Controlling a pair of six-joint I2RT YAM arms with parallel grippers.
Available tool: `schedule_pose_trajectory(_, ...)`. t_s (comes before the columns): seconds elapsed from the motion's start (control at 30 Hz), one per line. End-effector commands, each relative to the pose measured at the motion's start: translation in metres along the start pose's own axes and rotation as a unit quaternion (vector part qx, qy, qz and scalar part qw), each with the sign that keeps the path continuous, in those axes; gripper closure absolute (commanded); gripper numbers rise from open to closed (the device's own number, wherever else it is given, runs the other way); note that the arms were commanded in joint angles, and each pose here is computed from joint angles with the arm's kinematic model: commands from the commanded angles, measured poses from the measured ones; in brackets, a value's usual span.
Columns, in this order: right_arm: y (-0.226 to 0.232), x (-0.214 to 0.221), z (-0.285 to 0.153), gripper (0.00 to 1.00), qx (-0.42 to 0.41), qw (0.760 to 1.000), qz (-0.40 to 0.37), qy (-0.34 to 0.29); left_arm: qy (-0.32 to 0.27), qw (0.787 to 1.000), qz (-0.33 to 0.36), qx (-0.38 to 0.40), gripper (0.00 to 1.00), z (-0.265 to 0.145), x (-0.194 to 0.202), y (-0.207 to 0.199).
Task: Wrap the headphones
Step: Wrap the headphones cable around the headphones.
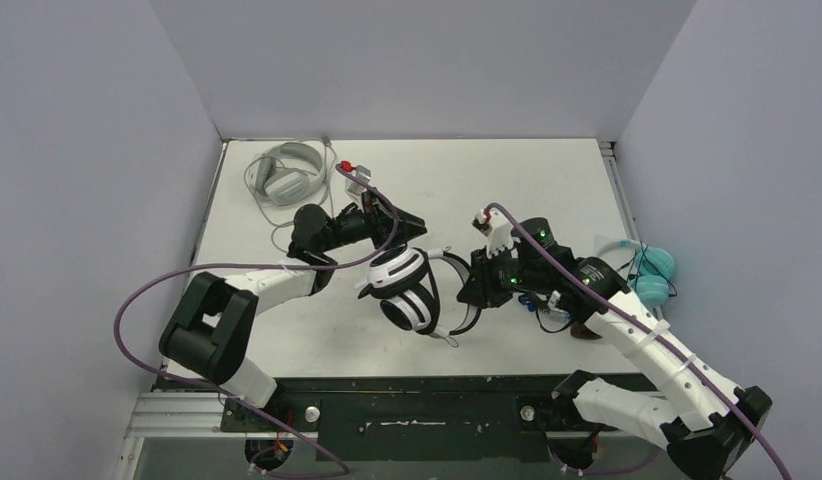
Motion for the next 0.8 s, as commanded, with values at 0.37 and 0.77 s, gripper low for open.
schedule_pose_trajectory(0.37, -0.041, 0.004, 0.019, 1.00, 0.195, 0.977, -0.076, 0.050, 0.111, 0.978, 0.059, -0.169, 0.62, -0.013, 0.013, 0.029)
schedule_pose_trajectory(0.77, -0.084, 0.012, 0.051, 1.00, 0.365, 0.921, -0.094, 0.095, 0.263, 0.913, 0.138, -0.279, 0.97, -0.012, 0.062, 0.054)
Point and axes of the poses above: each gripper's point midway between its finger pads, its own z axis out along the fingers, its own y axis along the line the jaws close on, x = y × z, the point moved 3 cm from there along -z, back along the fingers, and after that the axes turned 7 degrees about z, right-handed, at the moved point
